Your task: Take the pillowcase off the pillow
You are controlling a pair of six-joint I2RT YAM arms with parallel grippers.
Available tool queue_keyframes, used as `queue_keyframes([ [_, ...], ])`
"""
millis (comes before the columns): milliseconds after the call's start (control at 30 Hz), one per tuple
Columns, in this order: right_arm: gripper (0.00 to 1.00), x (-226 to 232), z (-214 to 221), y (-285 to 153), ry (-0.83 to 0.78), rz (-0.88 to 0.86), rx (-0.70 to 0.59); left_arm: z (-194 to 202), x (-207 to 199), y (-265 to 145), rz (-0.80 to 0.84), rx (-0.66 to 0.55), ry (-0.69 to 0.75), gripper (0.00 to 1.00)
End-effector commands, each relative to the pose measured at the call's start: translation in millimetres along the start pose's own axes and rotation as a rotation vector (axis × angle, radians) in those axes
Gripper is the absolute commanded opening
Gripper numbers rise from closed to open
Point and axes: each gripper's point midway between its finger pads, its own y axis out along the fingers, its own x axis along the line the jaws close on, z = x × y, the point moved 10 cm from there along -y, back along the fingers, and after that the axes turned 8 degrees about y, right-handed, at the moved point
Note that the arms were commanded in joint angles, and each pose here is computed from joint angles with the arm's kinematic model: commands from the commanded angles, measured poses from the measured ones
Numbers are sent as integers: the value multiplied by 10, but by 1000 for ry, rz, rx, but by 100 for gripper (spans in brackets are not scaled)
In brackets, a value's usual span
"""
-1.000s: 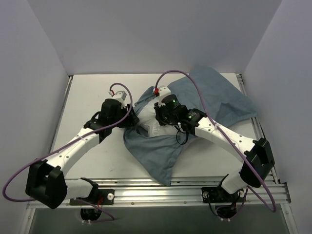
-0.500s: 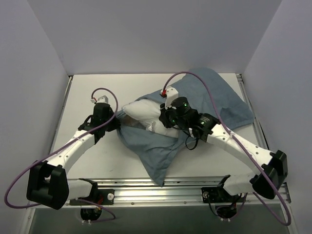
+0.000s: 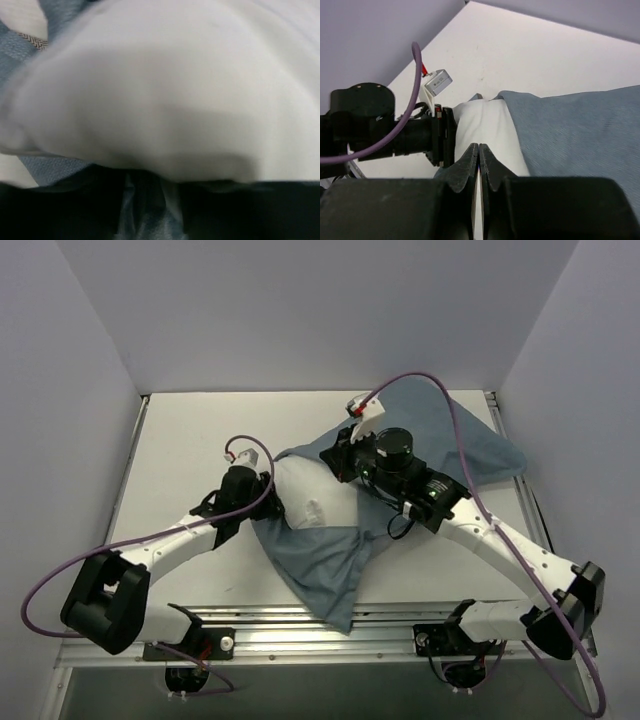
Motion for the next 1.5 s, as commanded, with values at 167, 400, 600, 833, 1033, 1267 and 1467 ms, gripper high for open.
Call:
queue_keyframes([
  [167,13,-80,35,281,-15,126,30,-205,-126,-515,-23,-122,24,93],
  [400,50,-298,279,-76,-36,329,124,-58,-116,-966,6,-60,50,97],
  [600,57,-555,457,-362,47,509,125,16,-493,-981,278,-72,57,97],
  [833,63,-794,523,-448,90,580,133,90,-891,-528,353,-21,114,97],
  [1033,63,-866,716,-228,70,553,237,110,-962,-136,330,8,74,97],
  [1267,63,-817,759,249,95,428,242,-519,-605,186,191,-129,68,97],
  [1467,63,-625,520,598,31,370,210,-994,-467,253,192,-193,109,98],
])
